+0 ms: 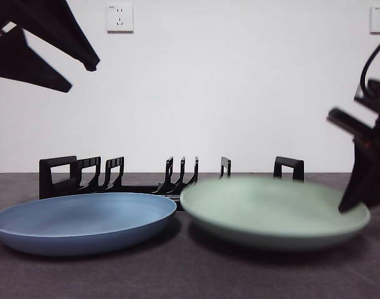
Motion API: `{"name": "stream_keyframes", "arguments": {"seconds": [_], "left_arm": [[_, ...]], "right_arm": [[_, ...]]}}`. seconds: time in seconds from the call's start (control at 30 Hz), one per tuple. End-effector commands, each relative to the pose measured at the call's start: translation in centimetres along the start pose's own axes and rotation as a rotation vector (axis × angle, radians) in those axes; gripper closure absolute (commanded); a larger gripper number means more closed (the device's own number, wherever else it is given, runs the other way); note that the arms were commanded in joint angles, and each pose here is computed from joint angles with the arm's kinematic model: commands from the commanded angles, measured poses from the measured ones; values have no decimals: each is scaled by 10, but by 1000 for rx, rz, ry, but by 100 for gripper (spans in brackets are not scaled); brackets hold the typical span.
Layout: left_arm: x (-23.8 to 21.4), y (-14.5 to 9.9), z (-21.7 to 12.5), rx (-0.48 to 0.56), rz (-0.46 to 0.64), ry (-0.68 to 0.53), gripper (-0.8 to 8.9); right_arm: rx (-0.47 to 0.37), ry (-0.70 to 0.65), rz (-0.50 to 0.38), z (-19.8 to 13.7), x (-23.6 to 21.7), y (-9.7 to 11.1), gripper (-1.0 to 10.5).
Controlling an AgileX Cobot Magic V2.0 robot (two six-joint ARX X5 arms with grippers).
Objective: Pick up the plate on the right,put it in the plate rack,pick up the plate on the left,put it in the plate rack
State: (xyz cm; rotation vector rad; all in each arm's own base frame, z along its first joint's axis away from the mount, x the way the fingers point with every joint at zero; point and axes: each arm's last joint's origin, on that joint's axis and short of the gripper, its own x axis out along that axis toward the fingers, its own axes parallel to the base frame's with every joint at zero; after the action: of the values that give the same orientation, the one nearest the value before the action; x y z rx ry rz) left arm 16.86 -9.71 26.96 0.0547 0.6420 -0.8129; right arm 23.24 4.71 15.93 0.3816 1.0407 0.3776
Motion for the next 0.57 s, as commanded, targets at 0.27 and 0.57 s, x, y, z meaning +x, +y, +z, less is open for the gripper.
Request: {"name": "stream_keyframes", "arguments": {"seconds": [0.27,0.57], "left_arm": [[11,-55,0,525,-34,20,468],[30,-100,-16,939,41,113,469]], "right_arm": [[-2,-14,30,21,-34,30,958],[-87,27,81,33,-45,67,958]]}}
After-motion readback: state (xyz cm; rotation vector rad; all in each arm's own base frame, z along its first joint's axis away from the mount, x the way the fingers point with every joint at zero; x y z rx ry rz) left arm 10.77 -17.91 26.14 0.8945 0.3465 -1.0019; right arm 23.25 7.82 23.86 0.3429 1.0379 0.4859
